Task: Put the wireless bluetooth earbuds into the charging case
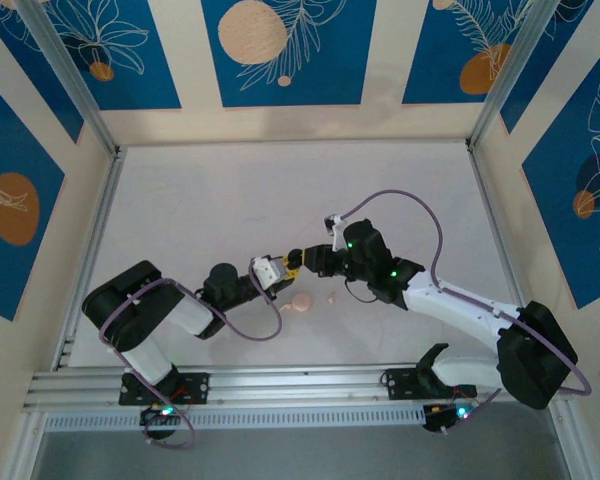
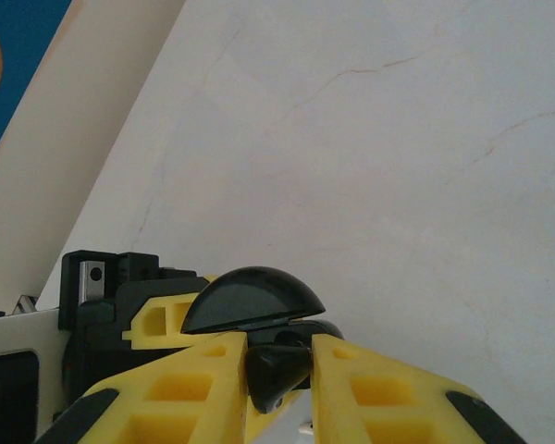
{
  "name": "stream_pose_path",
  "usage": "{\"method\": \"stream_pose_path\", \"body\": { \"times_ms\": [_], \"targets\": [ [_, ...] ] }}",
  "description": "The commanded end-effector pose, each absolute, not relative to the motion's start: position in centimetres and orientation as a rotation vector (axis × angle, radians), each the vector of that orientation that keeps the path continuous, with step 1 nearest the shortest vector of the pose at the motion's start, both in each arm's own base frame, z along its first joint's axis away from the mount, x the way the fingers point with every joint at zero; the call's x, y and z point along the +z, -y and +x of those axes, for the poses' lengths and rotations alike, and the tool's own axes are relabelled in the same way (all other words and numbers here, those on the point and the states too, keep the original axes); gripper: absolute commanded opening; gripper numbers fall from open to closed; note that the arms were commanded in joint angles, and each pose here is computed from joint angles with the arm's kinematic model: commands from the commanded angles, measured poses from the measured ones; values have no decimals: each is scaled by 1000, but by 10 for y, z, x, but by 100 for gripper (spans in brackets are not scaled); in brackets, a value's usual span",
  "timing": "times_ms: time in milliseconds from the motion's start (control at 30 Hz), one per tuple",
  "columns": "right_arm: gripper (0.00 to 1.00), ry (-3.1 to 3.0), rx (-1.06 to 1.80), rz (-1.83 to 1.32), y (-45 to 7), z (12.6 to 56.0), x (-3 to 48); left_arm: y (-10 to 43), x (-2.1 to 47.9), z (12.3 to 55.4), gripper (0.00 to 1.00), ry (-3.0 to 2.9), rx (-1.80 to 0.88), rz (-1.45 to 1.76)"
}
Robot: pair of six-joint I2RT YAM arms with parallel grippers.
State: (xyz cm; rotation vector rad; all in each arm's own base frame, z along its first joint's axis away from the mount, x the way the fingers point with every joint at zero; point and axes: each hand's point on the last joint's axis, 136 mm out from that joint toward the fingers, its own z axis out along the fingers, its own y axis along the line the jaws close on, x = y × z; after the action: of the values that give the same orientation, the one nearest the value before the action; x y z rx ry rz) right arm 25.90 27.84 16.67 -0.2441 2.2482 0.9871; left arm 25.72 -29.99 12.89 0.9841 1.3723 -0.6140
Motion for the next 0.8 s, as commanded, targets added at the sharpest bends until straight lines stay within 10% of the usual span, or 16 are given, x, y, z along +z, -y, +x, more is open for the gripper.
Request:
{"method": "stream_pose_path", "body": {
  "times_ms": [0,767],
  "targets": [
    [22,-2208,995,-241,-286,266,181,305,151,258,9,-1297,-614,959],
    [22,-2116,939,-237,-282,271,196,306,153,257,9,-1299,-627,952]
  ]
}}
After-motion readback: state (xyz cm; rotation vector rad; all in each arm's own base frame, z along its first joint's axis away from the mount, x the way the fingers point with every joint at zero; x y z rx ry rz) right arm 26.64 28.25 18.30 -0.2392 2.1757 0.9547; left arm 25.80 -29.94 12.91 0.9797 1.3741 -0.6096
